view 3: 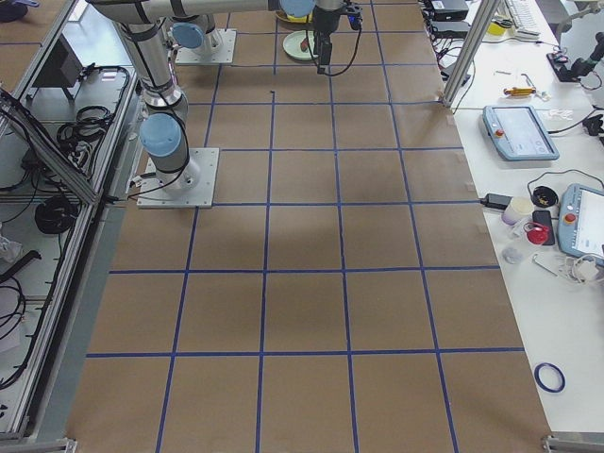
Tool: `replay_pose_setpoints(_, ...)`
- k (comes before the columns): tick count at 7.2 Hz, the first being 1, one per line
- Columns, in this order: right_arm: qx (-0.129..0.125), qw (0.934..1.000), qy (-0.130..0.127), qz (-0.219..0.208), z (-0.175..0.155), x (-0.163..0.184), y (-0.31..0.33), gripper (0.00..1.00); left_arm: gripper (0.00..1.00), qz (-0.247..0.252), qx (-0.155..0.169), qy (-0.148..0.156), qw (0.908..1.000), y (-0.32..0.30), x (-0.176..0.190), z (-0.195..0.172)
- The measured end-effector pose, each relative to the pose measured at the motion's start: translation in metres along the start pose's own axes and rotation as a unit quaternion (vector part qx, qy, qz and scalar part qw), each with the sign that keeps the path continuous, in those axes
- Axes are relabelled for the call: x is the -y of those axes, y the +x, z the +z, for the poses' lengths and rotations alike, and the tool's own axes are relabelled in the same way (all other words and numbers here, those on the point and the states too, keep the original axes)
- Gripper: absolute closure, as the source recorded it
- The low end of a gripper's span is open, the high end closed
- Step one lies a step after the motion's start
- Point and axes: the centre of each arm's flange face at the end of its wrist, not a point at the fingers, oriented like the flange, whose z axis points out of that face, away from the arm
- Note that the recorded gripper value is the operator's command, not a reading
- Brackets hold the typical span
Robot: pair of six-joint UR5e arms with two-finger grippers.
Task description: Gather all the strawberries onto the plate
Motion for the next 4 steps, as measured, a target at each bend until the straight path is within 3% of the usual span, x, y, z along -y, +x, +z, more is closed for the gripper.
replay_pose_setpoints(4,-0.003,0.9999,0.013,0.001,-0.0051,-0.0023,0.0012,0.00,0.00,-0.001,-0.006,-0.003,1.0000,-0.0036,0.0038,0.0035)
